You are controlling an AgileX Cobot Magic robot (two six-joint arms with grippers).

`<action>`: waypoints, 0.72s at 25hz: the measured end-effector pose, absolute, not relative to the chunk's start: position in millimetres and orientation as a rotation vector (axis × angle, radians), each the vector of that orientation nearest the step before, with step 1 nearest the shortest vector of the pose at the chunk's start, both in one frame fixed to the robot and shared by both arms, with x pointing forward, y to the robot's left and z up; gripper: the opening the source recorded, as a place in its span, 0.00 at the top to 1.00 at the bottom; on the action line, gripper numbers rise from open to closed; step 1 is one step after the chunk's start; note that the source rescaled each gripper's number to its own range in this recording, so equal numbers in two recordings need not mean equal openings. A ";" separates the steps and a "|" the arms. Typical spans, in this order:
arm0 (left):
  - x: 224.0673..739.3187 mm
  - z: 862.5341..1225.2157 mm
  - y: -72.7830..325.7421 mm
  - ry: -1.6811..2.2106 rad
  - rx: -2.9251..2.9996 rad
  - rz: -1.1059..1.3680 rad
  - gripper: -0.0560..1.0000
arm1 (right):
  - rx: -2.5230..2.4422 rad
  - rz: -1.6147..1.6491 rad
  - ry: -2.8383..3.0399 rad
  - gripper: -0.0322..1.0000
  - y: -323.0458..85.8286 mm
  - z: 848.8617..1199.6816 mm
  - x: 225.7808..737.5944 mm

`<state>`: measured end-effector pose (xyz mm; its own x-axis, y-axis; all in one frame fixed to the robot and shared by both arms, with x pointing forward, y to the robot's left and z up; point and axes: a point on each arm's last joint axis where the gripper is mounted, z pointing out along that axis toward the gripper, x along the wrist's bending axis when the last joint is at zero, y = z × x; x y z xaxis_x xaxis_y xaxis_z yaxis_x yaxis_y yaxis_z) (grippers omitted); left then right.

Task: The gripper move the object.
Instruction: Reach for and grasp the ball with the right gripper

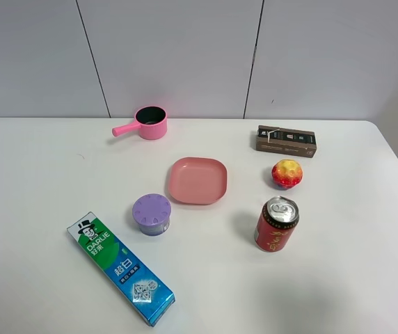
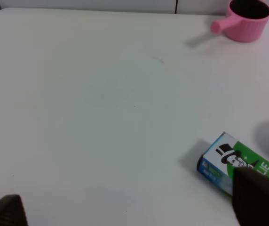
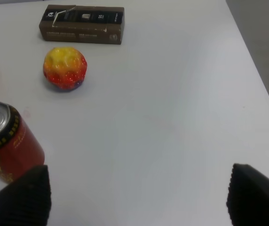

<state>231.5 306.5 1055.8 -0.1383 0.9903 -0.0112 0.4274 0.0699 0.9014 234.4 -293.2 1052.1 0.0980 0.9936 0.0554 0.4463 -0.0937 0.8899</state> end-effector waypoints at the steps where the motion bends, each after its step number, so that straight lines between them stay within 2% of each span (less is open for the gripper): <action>1: 231.5 1055.8 306.5 1.657 1.431 1.031 0.00 | 1.639 0.942 1.443 0.31 -293.2 1052.1 234.4; 18: 231.5 1055.8 306.5 1.657 1.431 1.031 0.00 | 1.639 0.942 1.443 0.31 -293.2 1052.1 234.4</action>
<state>231.5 306.5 1055.8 -0.1383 0.9903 -0.0112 0.4274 0.0699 0.9014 234.4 -293.2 1052.1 0.0955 0.9941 0.0504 0.4469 -0.0881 0.8902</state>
